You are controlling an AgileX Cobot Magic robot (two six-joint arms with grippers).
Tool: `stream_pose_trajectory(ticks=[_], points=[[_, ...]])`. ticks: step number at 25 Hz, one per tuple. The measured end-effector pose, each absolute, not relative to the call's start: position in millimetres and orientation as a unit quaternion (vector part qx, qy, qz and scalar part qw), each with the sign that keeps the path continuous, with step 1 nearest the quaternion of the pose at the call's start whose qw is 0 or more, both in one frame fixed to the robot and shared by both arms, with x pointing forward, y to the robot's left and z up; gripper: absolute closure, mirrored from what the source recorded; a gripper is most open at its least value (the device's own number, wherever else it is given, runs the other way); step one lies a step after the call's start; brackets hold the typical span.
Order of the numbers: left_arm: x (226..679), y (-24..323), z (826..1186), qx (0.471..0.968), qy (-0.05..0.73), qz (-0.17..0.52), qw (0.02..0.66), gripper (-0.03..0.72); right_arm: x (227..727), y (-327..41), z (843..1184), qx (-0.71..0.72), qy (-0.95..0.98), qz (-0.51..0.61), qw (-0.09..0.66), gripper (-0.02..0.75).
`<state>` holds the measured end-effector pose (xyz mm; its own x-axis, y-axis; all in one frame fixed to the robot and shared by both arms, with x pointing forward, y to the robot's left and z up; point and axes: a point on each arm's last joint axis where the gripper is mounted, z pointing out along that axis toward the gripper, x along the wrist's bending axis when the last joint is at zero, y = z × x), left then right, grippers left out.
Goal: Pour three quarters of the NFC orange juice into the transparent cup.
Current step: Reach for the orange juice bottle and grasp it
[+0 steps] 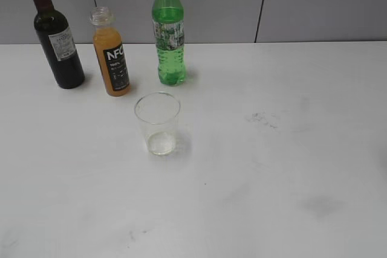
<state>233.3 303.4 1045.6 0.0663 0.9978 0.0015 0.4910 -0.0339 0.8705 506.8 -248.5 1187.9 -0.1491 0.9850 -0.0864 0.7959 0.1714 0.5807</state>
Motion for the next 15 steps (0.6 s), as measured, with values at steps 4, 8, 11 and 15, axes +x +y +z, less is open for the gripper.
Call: stream_pose_trajectory(ticks=[4,8,11,15], points=[[233,303,1046,0.631,0.590,0.345,0.368,0.459,461,-259,1184,0.610,0.729,0.208,0.232,0.164],[233,303,1046,0.631,0.590,0.345,0.368,0.459,419,-268,1157,0.613,0.732,0.196,0.222,0.164],[233,303,1046,0.631,0.590,0.345,0.368,0.459,388,-275,1137,0.617,0.727,0.202,0.224,0.166],[233,303,1046,0.631,0.590,0.345,0.368,0.459,353,-283,1115,0.614,0.719,0.224,0.237,0.166]])
